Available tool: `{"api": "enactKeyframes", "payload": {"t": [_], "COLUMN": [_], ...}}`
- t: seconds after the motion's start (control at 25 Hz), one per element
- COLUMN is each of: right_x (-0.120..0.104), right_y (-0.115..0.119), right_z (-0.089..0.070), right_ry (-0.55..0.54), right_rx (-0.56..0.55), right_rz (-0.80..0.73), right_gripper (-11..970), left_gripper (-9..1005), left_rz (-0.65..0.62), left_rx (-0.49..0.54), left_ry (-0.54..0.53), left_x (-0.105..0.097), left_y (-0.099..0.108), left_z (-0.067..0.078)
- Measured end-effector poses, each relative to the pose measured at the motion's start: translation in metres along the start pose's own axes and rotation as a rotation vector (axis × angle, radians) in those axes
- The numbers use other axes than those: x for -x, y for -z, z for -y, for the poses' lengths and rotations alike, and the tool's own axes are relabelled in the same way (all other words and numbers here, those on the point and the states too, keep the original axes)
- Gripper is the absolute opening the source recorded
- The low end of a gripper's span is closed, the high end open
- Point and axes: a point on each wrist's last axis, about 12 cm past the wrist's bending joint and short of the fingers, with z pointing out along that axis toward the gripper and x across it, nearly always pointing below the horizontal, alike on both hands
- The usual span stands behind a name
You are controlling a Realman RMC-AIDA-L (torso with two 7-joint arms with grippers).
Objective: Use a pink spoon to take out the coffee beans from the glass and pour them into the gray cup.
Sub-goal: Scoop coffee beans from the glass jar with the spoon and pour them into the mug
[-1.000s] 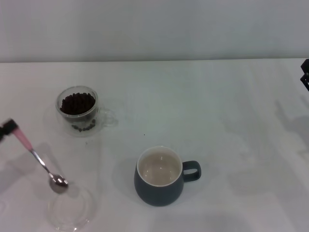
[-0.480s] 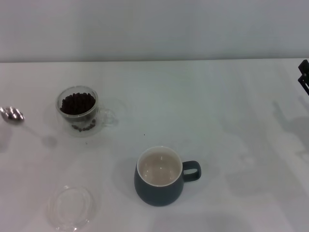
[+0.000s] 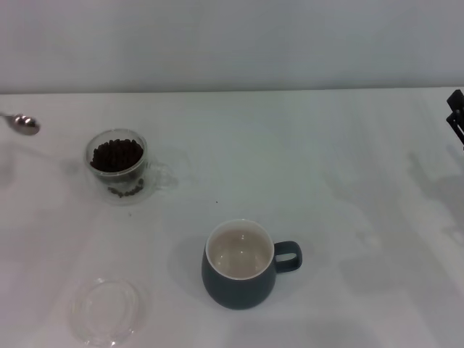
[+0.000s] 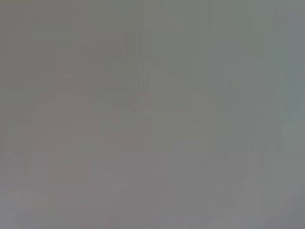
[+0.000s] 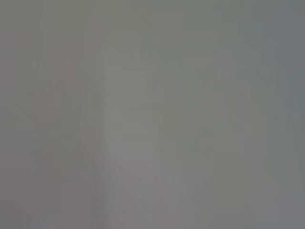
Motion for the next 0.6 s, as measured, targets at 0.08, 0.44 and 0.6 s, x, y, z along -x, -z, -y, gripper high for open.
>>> {"api": "enactKeyframes", "payload": {"t": [0.08,0.44,0.6], "right_x": [0.000,0.002,0.003], "right_y": [0.000,-0.002,-0.007], "right_z": [0.001,0.007,0.006], "right_ry": [-0.003,-0.007,-0.005], "right_rx": [-0.009,-0.057,-0.052], "right_rz": [0.002,0.010,0.014], "right_gripper": [816,817,817], "left_gripper": [135,136,136], "left_rz": [-0.026,-0.161,-0.191], "left_rx": [0.017,0.056,0.063], "left_ry": [-0.016,-0.138,-0.163], "left_x": [-0.004,-0.029,-0.044], "left_y": [-0.016,-0.058,-0.065], "left_z": [0.002,0.010,0.014]}}
